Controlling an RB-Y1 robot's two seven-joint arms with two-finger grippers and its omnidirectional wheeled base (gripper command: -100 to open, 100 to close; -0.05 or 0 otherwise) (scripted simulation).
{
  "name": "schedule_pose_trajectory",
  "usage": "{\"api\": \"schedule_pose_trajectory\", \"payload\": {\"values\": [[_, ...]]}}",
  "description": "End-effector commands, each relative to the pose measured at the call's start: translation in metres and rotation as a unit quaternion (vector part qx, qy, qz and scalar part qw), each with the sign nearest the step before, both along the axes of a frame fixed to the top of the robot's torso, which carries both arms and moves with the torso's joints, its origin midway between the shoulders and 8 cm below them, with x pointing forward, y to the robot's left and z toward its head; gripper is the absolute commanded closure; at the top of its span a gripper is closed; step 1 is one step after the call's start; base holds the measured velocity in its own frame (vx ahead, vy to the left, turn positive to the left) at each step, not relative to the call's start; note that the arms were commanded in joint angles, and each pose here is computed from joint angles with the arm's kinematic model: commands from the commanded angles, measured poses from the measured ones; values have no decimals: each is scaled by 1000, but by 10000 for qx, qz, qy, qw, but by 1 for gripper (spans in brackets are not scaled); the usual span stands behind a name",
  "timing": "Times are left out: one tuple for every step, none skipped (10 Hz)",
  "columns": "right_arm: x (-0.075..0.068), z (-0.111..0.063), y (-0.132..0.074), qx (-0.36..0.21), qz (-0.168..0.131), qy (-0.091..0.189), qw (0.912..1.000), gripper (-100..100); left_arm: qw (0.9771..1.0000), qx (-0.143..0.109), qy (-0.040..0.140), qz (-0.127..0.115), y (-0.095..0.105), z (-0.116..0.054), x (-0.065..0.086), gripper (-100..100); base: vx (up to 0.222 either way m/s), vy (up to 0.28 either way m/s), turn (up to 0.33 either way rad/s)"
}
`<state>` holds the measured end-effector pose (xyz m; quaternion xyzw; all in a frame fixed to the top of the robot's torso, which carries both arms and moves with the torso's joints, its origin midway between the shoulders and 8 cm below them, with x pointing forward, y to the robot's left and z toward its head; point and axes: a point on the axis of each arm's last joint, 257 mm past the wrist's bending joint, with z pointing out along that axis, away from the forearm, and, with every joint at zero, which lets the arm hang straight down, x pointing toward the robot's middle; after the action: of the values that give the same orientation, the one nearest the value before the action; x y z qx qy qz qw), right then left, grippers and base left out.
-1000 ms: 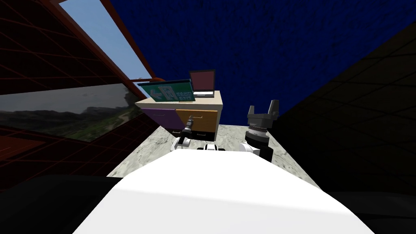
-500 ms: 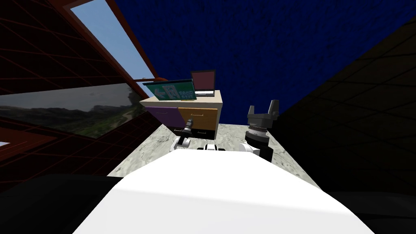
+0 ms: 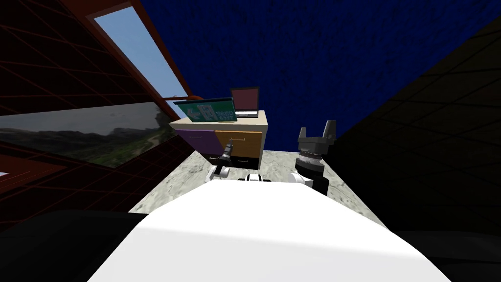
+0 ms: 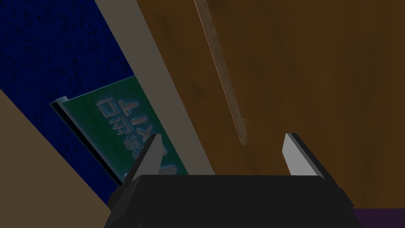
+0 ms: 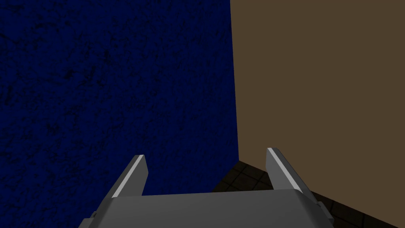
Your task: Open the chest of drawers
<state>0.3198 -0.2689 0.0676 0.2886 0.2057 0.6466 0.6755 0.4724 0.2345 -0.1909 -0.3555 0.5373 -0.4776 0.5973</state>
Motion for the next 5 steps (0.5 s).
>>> {"api": "schedule_pose_trajectory", "payload": {"values": [[0,0,0,0,0,0,10000,0,10000,0,0,9,0,-2,2,-100,86,-17,-1],[0,0,0,0,1,-1,10000,0,10000,0,-6,25,1,6,3,-100,83,-17,-23],[0,0,0,1,1,0,10000,0,10000,3,-19,14,1,3,3,-100,51,-10,-5],[0,0,0,1,1,-1,10000,0,10000,1,-11,17,1,3,4,100,9,-2,1],[0,0,0,1,1,-1,10000,0,10000,3,-7,-4,0,5,0,100,-108,14,30]]}}
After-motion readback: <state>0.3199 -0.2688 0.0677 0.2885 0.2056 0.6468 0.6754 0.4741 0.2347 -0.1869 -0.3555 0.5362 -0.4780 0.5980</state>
